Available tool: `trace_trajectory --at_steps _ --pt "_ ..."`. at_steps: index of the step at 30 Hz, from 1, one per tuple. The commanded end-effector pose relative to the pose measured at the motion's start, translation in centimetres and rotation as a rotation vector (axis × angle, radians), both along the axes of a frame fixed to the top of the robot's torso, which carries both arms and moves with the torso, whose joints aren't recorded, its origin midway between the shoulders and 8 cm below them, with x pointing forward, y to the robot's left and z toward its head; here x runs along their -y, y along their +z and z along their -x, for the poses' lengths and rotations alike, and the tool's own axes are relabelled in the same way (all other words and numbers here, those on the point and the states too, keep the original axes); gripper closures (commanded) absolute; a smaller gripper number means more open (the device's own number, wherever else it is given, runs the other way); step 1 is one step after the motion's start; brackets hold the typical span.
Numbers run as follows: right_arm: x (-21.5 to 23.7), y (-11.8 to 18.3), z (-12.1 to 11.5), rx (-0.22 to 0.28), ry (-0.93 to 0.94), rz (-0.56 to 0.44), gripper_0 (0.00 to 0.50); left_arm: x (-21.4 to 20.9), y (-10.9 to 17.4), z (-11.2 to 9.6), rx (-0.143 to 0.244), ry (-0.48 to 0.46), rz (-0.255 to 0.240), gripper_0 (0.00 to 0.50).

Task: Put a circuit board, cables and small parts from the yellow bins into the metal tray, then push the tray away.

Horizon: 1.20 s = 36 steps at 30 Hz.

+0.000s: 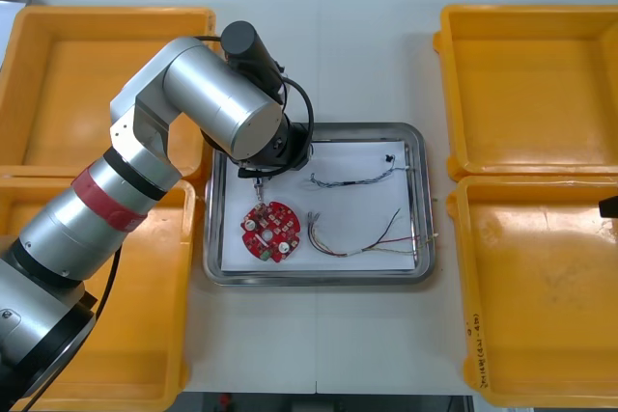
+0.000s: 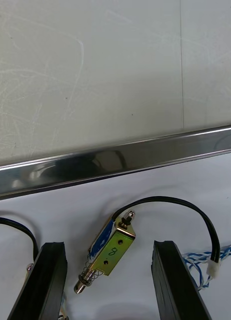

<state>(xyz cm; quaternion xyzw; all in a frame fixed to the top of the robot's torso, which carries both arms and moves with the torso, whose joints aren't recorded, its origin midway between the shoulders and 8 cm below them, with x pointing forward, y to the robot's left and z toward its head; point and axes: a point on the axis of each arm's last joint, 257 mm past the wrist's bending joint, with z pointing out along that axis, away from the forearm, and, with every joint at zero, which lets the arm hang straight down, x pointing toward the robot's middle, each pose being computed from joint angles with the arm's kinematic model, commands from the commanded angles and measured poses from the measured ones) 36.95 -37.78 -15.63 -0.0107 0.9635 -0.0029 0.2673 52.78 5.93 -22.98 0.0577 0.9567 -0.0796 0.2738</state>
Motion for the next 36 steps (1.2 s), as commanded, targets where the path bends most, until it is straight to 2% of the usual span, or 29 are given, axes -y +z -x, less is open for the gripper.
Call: trace_trajectory --at_steps 1,8,17,22,30,36 --pt "1.2 0.7 1.1 0.022 -0.025 0.012 0.0 1.6 0.0 0.5 0.011 -0.024 0.01 0.0" --pt "1.6 1.1 1.2 0.031 -0.031 0.009 0.0 0.6 3.1 0.7 0.019 -0.001 0.027 0.0" --pt "1.9 1.5 1.1 0.039 -0.04 0.01 0.0 -3.3 6.5 1.9 0.016 0.039 -0.01 0.0" --pt "2.0 1.5 1.1 0.038 -0.044 0.015 0.0 -5.9 8.4 2.7 -0.005 0.064 0.0 0.0" --pt "2.0 1.5 1.2 0.034 -0.04 0.016 0.0 -10.6 11.1 4.3 -0.033 0.101 -0.021 0.0" --pt "1.6 1.7 1.3 0.027 -0.02 0.016 0.0 -12.9 12.9 4.4 0.011 0.117 -0.011 0.0"
